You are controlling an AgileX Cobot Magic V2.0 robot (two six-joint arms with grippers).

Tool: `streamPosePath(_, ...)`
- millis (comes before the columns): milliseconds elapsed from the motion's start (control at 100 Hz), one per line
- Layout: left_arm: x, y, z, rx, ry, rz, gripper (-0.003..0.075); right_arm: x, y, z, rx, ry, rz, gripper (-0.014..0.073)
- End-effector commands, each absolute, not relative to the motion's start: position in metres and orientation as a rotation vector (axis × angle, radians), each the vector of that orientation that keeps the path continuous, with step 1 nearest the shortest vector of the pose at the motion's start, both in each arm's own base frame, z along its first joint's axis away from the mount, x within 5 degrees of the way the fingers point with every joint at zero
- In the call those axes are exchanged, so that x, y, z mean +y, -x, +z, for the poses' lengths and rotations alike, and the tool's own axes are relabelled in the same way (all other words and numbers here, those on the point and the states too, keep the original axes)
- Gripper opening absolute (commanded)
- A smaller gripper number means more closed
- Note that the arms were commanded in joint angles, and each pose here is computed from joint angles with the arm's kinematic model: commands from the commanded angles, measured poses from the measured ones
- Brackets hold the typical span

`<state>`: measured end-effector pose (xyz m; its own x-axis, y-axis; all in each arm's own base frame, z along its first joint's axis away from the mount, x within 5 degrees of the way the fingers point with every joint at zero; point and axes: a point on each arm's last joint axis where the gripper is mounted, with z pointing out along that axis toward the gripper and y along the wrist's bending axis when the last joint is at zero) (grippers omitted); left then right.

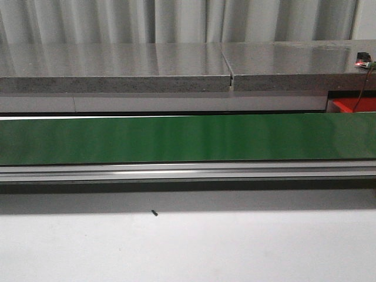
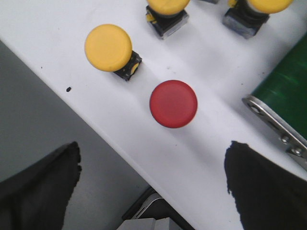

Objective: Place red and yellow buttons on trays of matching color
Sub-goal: 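Lower the red button onto the green belt and open the left gripper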

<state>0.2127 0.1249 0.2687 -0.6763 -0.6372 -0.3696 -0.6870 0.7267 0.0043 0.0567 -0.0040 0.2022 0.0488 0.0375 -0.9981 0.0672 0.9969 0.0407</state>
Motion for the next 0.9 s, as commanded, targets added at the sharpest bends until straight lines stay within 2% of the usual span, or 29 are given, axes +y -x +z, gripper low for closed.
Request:
streamPosePath(0, 0.132, -0.220, 0.273, 2.529, 1.004, 0.214, 0.0598, -0.003, -0.053, 0.216, 1.409, -0.066, -0.035, -0.0058)
streamPosePath(430, 0.141, -0.248, 0.236, 2.553, 1.050, 0.125, 0.0598, -0.003, -0.053, 0.216, 1.409, -0.066, -0.035, -0.0058)
streamPosePath(890, 0.150, -0.266, 0.203, 2.577, 1.061, 0.104, 0.0582, -0.003, -0.053, 0.216, 1.409, -0.066, -0.035, -0.0058)
